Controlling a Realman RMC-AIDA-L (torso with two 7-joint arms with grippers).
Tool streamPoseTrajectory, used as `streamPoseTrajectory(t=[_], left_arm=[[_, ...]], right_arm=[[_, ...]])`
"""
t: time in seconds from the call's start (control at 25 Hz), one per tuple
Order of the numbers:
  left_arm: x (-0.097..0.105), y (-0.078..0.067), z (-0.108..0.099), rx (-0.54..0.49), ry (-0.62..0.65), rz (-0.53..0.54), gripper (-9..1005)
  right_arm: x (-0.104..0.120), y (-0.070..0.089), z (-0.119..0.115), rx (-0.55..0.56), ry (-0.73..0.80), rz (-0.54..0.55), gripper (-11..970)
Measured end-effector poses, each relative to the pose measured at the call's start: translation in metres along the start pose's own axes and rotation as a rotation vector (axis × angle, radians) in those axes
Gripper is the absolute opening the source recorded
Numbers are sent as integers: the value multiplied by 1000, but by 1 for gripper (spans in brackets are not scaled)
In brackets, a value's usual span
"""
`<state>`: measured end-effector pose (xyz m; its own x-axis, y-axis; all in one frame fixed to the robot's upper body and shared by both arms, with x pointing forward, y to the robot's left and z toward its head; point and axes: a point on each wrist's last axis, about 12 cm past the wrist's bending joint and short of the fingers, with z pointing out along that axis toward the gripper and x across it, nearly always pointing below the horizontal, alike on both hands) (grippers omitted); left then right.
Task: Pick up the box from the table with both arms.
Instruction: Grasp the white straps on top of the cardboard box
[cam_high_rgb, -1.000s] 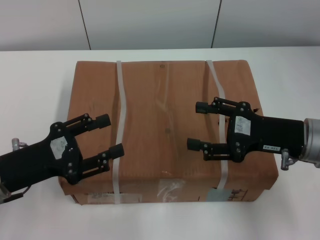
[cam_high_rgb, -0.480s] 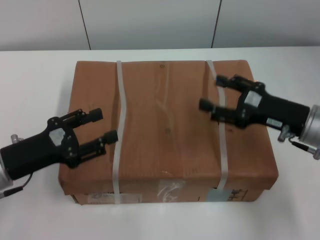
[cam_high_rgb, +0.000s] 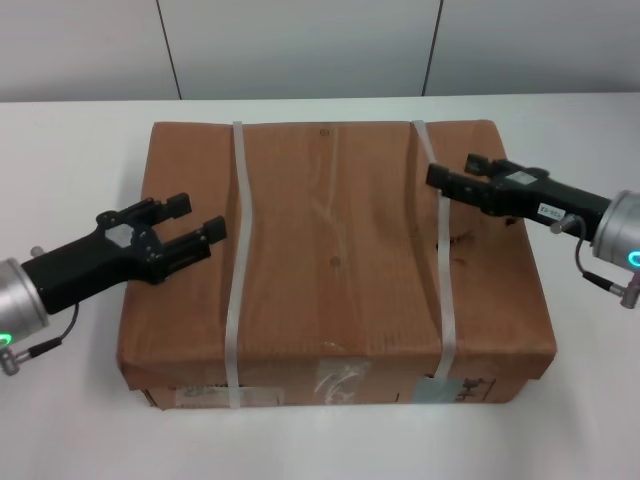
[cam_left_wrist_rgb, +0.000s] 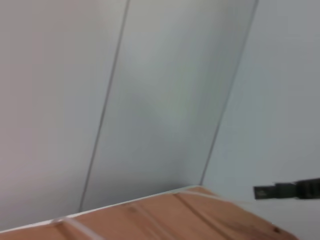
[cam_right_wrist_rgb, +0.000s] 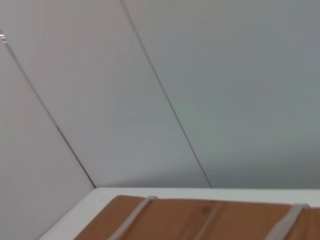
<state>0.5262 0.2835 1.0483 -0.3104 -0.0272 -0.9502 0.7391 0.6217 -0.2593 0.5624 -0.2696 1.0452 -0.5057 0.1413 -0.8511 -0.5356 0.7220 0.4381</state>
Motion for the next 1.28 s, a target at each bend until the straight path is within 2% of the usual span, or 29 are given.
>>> streamPoseTrajectory(t=[0.28, 0.6, 0.8, 1.28], left_arm=[[1, 8, 18, -56, 34, -57, 709], [1, 11, 22, -76, 64, -124, 708], [-2, 10, 35, -57, 110, -162, 708], [-8, 9, 54, -21, 221, -240, 705]], right_arm=[[8, 3, 18, 27, 101, 53, 881], [8, 9, 33, 17, 132, 83, 880], [13, 12, 37, 9, 152, 97, 879], [5, 28, 58, -51, 183, 69, 878]])
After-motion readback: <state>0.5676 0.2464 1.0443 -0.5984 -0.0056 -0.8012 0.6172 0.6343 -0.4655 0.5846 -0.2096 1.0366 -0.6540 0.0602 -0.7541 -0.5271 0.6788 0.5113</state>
